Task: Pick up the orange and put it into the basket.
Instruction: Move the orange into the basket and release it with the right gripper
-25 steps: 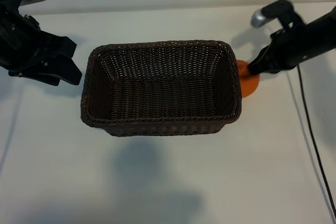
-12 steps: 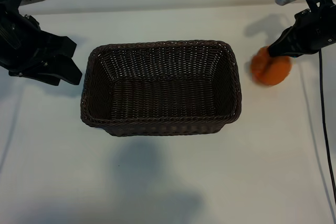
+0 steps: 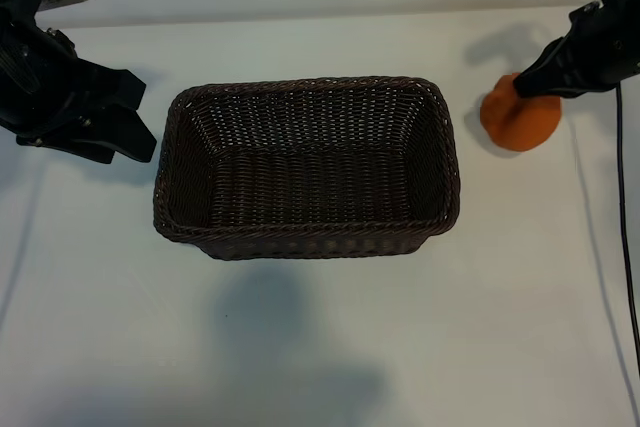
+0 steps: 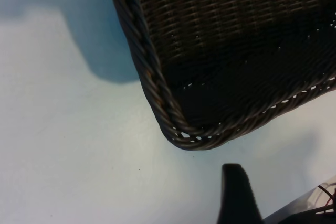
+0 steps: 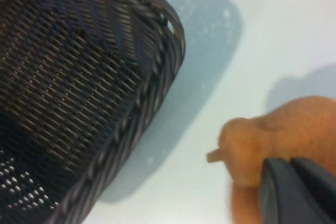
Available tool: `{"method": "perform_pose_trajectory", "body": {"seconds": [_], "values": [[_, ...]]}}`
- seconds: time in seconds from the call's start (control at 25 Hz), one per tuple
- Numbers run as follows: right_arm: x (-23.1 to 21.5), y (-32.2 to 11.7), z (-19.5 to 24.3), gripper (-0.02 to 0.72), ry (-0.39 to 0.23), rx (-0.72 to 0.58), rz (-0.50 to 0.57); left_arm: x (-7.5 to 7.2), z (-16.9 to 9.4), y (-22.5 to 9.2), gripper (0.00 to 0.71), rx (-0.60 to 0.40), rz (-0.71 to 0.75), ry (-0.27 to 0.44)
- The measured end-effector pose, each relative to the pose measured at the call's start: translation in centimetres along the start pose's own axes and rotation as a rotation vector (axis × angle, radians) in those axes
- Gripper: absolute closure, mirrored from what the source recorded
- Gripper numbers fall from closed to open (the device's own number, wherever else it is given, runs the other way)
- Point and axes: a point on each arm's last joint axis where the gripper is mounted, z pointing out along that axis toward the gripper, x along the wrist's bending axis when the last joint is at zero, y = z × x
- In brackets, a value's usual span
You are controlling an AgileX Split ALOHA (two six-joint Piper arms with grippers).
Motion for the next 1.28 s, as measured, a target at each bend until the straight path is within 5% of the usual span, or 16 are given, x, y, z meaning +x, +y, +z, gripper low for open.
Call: {"method": "perform_pose_trajectory", "body": {"seconds": [0.48, 1.28], "values": [[3.0, 1.1, -5.8, 0.669, -0.009, -0.059, -0.009, 0.0, 0.0, 0.0, 0.245, 0.002, 0.003, 0.000], [4.7, 2.8, -9.3, 0.669, 0.044, -0.011, 0.158, 0.0, 0.0, 0.0, 0.245, 0.002, 0.003, 0.000]]}}
